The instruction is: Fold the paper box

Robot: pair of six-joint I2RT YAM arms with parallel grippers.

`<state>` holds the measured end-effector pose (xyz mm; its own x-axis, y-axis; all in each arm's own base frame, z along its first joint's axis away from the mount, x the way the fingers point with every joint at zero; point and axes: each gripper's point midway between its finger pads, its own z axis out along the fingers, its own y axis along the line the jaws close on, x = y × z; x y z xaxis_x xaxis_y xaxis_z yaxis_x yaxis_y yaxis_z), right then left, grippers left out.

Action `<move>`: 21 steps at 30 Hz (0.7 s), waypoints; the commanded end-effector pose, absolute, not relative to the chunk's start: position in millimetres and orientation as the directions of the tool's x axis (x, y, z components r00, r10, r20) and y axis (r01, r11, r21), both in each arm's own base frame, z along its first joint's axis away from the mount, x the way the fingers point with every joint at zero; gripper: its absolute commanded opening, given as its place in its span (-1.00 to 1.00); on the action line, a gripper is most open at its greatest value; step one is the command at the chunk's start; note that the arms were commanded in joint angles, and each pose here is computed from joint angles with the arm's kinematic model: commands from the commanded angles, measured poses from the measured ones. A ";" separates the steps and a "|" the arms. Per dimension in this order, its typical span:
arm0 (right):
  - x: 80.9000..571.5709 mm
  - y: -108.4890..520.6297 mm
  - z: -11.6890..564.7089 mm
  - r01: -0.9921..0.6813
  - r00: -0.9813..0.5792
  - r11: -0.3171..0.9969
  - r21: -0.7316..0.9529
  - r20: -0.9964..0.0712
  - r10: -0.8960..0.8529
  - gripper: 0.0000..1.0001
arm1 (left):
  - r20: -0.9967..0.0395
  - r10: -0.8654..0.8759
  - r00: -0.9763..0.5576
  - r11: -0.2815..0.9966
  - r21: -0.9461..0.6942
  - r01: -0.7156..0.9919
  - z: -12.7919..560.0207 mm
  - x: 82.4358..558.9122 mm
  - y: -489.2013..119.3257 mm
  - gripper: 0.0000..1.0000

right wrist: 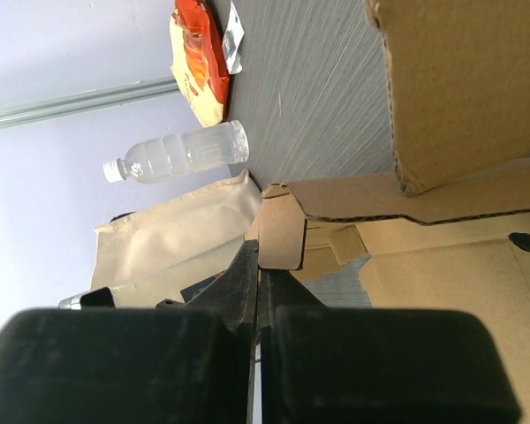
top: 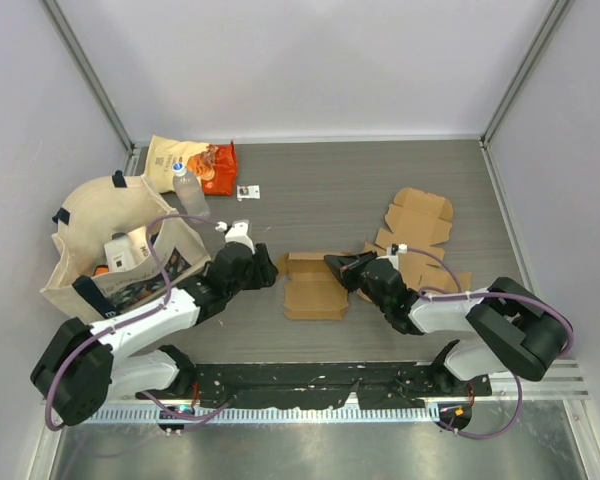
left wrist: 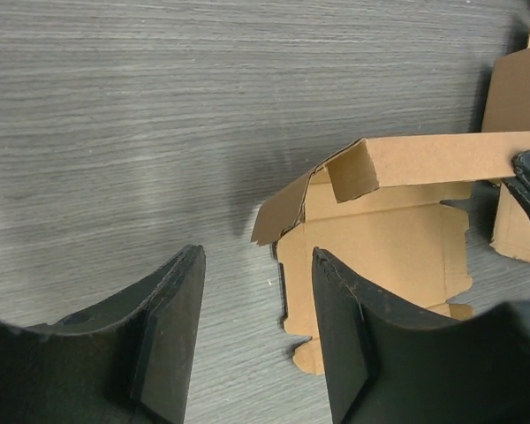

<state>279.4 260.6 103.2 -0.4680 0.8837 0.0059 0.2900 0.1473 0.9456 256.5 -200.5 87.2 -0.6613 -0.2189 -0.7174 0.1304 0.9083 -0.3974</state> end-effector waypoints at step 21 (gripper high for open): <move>284.3 266.2 110.8 0.247 -0.477 0.112 0.963 0.020 0.879 -0.99 | -0.758 -0.208 -0.619 0.878 -0.423 0.223 107.7 300.6 -250.2 -0.12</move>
<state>280.0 265.6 103.5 -0.4828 0.8756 0.0161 0.2782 0.1359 0.9509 288.5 -226.9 88.1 -0.6472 -0.1823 -0.7402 0.1705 0.9118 -0.3737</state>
